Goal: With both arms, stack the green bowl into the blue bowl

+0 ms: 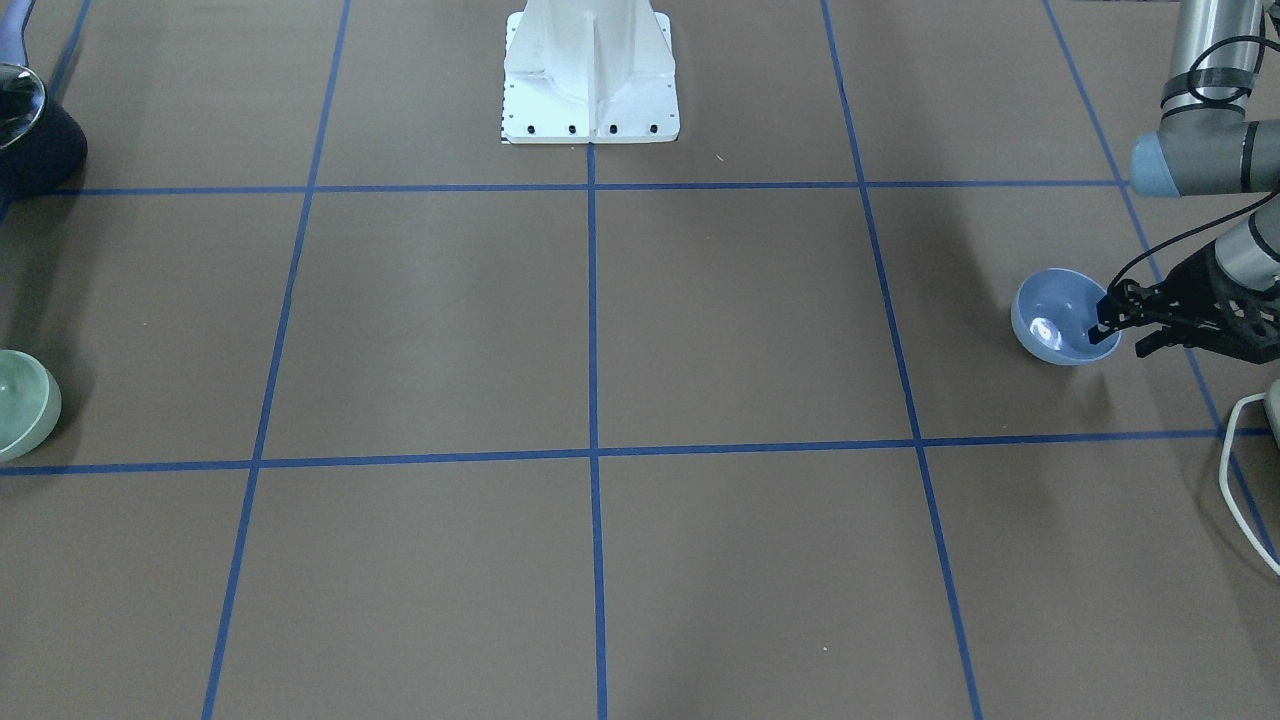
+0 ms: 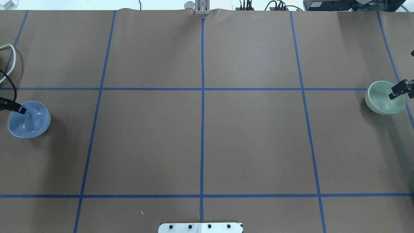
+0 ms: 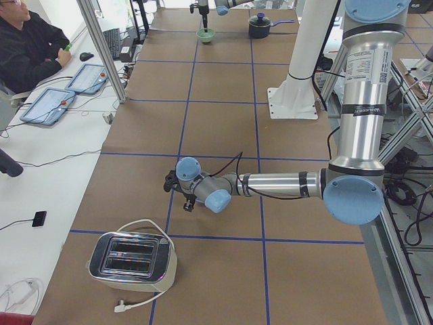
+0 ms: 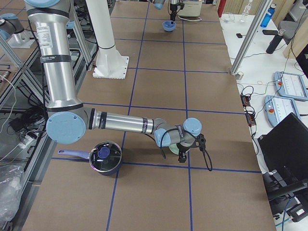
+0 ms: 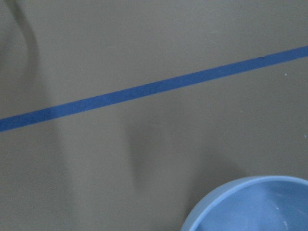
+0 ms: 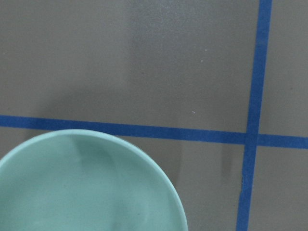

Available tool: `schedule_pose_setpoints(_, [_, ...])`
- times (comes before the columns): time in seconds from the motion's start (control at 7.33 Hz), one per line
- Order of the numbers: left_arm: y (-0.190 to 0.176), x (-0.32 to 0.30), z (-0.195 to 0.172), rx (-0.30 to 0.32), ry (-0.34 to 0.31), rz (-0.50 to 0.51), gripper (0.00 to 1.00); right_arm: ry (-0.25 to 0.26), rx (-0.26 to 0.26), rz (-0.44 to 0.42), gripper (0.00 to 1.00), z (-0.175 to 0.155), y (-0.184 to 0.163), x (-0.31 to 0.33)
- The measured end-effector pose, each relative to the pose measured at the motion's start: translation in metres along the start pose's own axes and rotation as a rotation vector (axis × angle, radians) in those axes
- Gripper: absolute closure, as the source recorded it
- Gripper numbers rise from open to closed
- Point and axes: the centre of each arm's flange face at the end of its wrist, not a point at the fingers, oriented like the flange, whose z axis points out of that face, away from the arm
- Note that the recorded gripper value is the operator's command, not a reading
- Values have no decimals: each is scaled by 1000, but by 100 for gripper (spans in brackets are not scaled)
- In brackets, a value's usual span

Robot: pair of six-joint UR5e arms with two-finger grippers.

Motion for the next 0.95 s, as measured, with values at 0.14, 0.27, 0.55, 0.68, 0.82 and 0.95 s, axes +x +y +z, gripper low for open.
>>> schedule_pose_setpoints(0.14, [0, 0, 0, 0, 1, -1, 44, -3, 1, 0, 49, -1, -2, -2])
schedule_pose_setpoints(0.27, [0, 1, -1, 0, 3, -5, 46, -5, 2, -1, 51, -2, -3, -3])
schedule_pose_setpoints(0.55, [-1, 2, -1, 1, 4, -9, 63, -8, 3, -1, 53, -2, -4, -4])
schedule_pose_setpoints(0.68, [-1, 2, -1, 0, 5, -9, 70, -9, 2, -1, 60, -2, -3, -4])
schedule_pose_setpoints(0.82, [-1, 3, -1, 0, 7, -9, 78, -10, 1, -1, 63, -2, -3, -4])
schedule_pose_setpoints(0.95, [-1, 3, -1, 0, 8, -9, 81, -10, 0, -2, 69, -1, -3, -3])
